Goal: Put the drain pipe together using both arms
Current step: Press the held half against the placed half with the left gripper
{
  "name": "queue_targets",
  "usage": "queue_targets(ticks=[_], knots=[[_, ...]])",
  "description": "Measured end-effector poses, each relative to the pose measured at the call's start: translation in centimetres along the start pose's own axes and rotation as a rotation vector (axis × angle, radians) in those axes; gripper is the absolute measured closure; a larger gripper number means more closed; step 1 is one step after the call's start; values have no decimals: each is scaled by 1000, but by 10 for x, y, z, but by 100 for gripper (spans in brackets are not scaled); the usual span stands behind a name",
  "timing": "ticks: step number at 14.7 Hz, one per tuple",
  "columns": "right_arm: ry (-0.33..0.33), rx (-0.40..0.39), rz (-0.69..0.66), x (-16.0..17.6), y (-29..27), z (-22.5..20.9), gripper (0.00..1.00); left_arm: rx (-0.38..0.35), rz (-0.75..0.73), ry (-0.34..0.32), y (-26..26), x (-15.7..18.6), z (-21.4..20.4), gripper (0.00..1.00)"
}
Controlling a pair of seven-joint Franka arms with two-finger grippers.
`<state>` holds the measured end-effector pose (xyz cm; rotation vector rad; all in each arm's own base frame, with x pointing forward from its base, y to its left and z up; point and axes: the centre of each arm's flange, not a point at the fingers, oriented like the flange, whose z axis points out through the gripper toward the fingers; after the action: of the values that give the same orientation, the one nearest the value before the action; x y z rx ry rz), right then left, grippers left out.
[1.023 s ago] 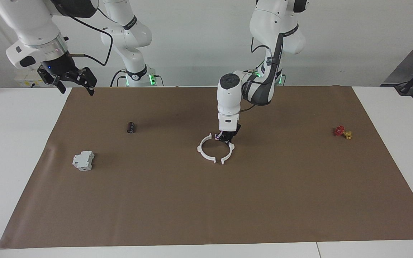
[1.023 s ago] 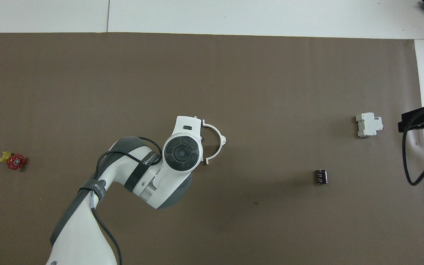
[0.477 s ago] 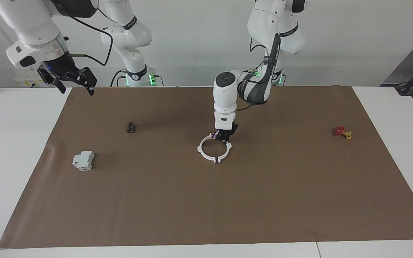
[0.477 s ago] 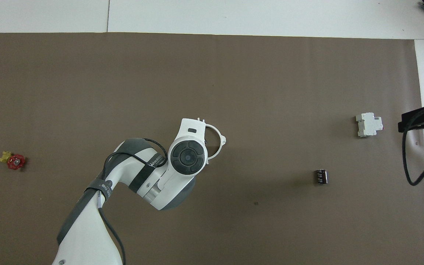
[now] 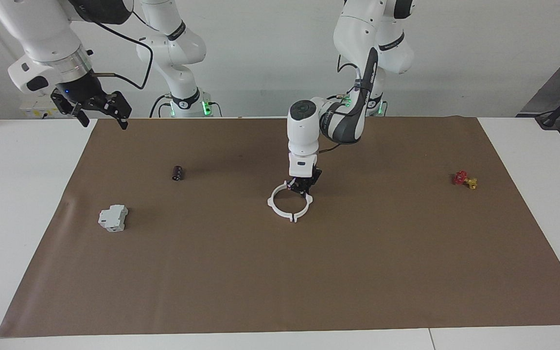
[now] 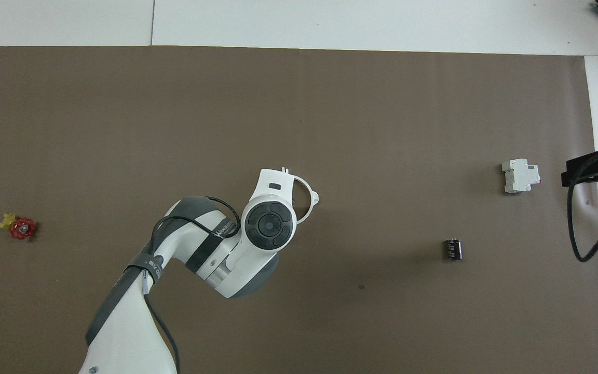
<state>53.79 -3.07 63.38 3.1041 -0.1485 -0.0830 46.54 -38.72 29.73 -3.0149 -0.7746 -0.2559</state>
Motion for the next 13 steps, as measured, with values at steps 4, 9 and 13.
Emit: queue_targets(ticks=[4,9,13], knots=[[0,0,0,0,0,0,0,0,1,0,0,-1,0,92],[0,0,0,0,0,0,0,0,1,0,0,-1,0,92],[0,0,0,0,0,0,0,1,1,0,0,-1,0,67]])
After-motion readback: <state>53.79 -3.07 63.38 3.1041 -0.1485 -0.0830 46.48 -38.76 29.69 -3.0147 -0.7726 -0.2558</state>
